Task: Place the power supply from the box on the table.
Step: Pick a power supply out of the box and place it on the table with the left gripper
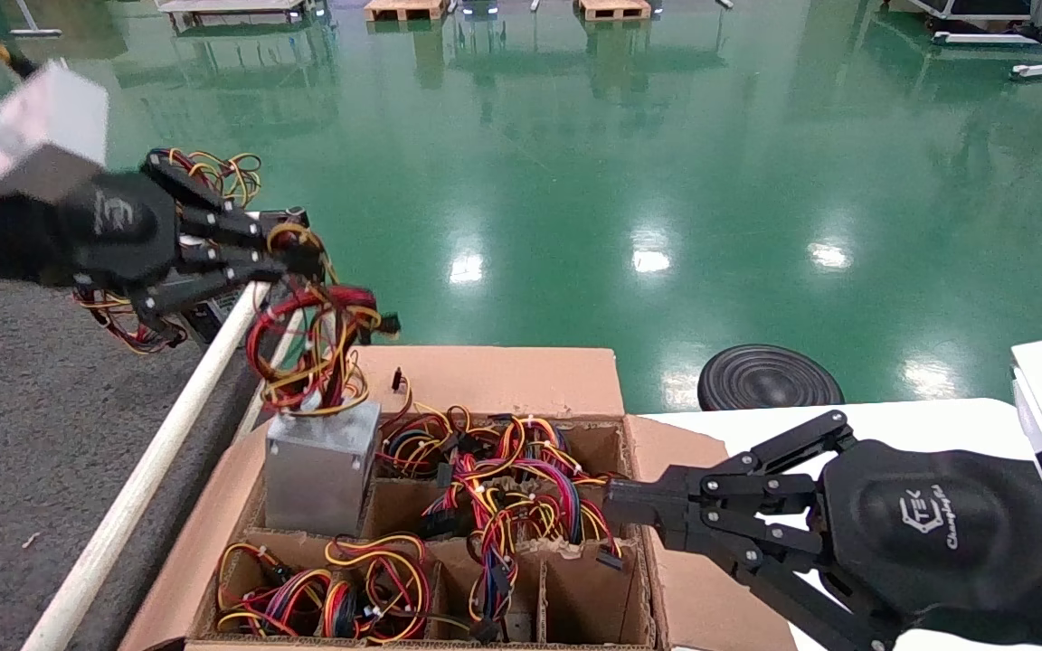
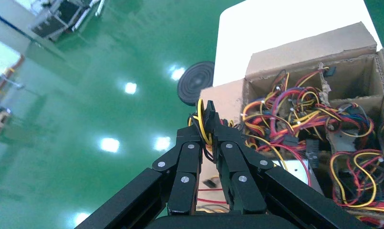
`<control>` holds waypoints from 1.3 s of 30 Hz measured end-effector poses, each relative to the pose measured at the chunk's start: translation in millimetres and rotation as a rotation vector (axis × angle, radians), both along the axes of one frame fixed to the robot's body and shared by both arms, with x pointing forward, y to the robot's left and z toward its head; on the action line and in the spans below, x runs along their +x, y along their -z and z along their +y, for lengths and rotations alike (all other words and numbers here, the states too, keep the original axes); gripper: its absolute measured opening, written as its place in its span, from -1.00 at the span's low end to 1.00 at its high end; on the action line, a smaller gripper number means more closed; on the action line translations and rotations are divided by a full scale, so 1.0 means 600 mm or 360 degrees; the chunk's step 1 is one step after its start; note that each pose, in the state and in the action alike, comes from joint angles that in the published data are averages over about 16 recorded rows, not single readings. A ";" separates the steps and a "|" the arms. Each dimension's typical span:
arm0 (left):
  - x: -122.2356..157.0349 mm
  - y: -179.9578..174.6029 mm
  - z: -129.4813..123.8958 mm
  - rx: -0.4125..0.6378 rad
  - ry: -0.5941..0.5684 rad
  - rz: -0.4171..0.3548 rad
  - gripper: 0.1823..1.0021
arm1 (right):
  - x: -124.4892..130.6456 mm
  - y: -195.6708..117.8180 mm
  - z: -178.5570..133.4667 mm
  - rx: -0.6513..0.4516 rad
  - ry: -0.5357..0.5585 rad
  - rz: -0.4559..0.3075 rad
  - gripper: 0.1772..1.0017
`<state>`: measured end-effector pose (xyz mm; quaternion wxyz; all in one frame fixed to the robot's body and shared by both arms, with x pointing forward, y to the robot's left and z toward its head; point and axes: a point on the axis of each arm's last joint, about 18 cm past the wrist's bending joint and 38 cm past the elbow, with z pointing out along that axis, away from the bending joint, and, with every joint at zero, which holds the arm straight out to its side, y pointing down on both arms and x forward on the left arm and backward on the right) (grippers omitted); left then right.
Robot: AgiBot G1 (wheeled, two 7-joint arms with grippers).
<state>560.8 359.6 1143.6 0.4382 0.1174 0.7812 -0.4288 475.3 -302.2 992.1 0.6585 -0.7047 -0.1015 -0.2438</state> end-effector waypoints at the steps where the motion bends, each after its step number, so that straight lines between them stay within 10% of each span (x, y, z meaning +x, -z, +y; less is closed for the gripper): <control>1: -0.004 -0.008 -0.002 0.0009 0.0004 -0.0019 -0.94 | 0.000 0.000 0.000 0.0000 0.0000 0.0000 -0.96; 18: -0.076 -0.122 0.004 0.0147 -0.0080 -0.0340 -0.94 | 0.000 0.000 0.000 0.0000 0.0000 0.0000 -0.96; 39: -0.139 -0.165 0.140 0.0244 -0.0645 -0.0395 -0.94 | 0.000 0.000 0.000 0.0000 0.0000 0.0000 -0.96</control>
